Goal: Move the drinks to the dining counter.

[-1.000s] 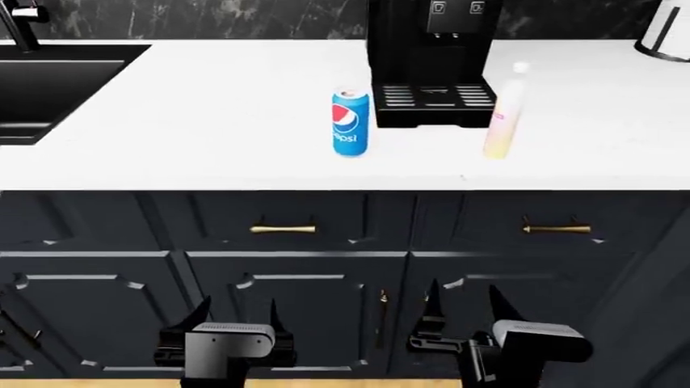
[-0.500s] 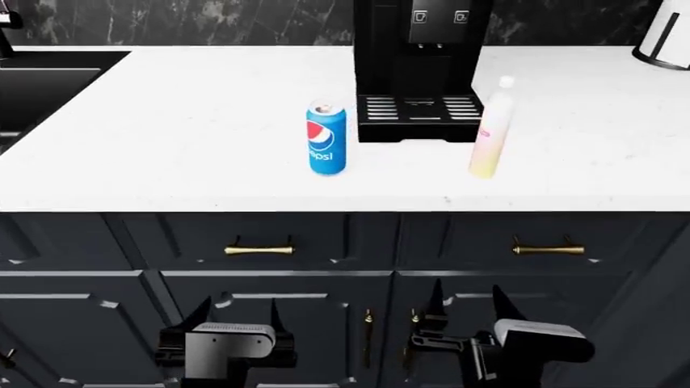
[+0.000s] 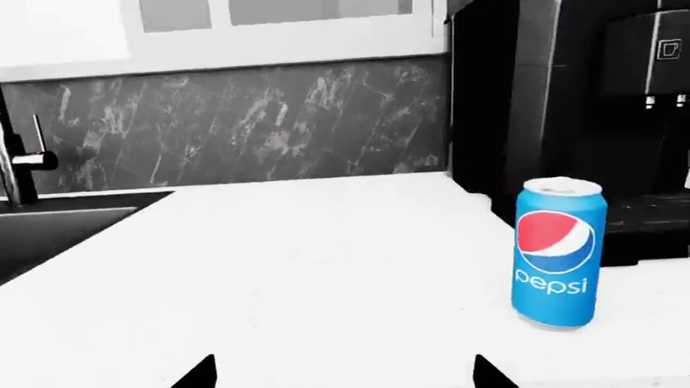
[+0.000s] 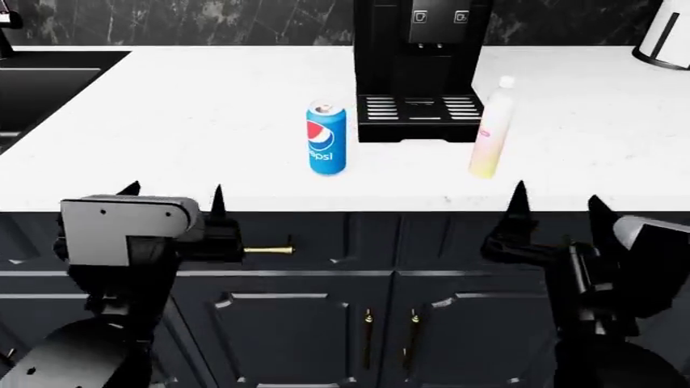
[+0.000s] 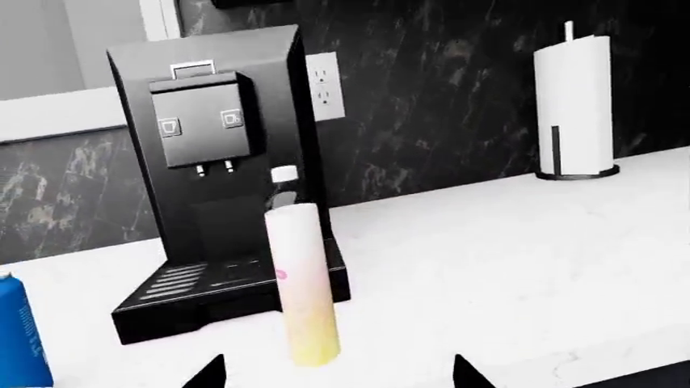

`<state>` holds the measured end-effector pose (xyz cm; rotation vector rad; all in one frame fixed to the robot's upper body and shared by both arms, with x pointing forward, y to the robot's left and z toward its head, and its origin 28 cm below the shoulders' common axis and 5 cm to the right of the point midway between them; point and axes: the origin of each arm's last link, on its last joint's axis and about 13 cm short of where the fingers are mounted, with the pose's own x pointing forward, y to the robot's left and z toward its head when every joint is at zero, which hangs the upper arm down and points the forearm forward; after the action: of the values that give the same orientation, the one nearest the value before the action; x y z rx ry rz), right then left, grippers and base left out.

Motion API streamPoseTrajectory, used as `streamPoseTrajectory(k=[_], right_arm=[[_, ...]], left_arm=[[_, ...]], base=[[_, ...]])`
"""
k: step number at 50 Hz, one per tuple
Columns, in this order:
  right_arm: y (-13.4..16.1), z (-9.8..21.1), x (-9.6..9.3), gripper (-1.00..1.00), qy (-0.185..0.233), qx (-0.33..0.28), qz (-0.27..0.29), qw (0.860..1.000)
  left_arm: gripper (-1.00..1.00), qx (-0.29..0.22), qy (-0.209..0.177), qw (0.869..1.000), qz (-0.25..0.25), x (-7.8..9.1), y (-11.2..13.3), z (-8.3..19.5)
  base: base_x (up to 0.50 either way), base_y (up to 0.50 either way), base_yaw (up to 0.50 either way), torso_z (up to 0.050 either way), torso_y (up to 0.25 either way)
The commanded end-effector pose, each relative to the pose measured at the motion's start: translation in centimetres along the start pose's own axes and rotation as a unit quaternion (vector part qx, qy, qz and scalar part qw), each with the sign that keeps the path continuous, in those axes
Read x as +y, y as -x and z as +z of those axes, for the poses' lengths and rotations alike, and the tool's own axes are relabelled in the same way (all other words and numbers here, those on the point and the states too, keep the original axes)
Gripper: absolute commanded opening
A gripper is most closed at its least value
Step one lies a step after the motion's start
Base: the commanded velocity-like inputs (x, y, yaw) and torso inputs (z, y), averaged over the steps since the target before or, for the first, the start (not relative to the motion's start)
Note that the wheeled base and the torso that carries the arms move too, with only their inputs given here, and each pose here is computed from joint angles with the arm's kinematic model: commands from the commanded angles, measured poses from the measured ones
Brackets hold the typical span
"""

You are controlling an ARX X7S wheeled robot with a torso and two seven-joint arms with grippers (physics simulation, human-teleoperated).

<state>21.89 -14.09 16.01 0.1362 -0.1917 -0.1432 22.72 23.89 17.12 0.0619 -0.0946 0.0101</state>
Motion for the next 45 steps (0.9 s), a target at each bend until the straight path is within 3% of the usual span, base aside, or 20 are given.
streamPoseTrajectory(k=[1, 3, 8, 23, 33, 45], right_arm=[[0.1, 9.5, -0.4, 1.00, 0.091, -0.065, 0.017, 0.994], [0.1, 11.2, -0.8, 1.00, 0.102, -0.069, 0.006, 0.992], [0.4, 12.8, -0.7, 1.00, 0.096, -0.088, 0.003, 0.991], [0.7, 12.4, -0.5, 1.00, 0.110, -0.087, 0.019, 0.990], [1.0, 11.7, -0.4, 1.00, 0.161, -0.082, 0.012, 0.983], [1.3, 12.0, -0.4, 1.00, 0.151, -0.078, 0.019, 0.985]], left_arm=[[1.00, -0.080, -0.076, 0.993, 0.044, 3.1, 1.1, 9.5], [1.00, -0.098, -0.070, 0.992, 0.046, 3.7, 1.7, 11.2], [1.00, -0.119, -0.067, 0.989, 0.048, 3.8, 2.6, 12.6], [1.00, -0.111, -0.077, 0.990, 0.051, 3.7, 2.4, 11.9], [1.00, -0.105, -0.078, 0.990, 0.059, 4.1, 3.0, 11.3], [1.00, -0.102, -0.079, 0.990, 0.066, 4.6, 3.9, 11.3]], base=[[0.00, 0.00, 0.00, 0.000, 0.000], [0.00, 0.00, 0.00, 0.000, 0.000], [0.00, -0.01, 0.00, 0.000, 0.000], [0.21, -0.29, 0.00, 0.000, 0.000], [0.41, -0.04, 0.00, 0.000, 0.000], [0.50, 0.00, 0.00, 0.000, 0.001]])
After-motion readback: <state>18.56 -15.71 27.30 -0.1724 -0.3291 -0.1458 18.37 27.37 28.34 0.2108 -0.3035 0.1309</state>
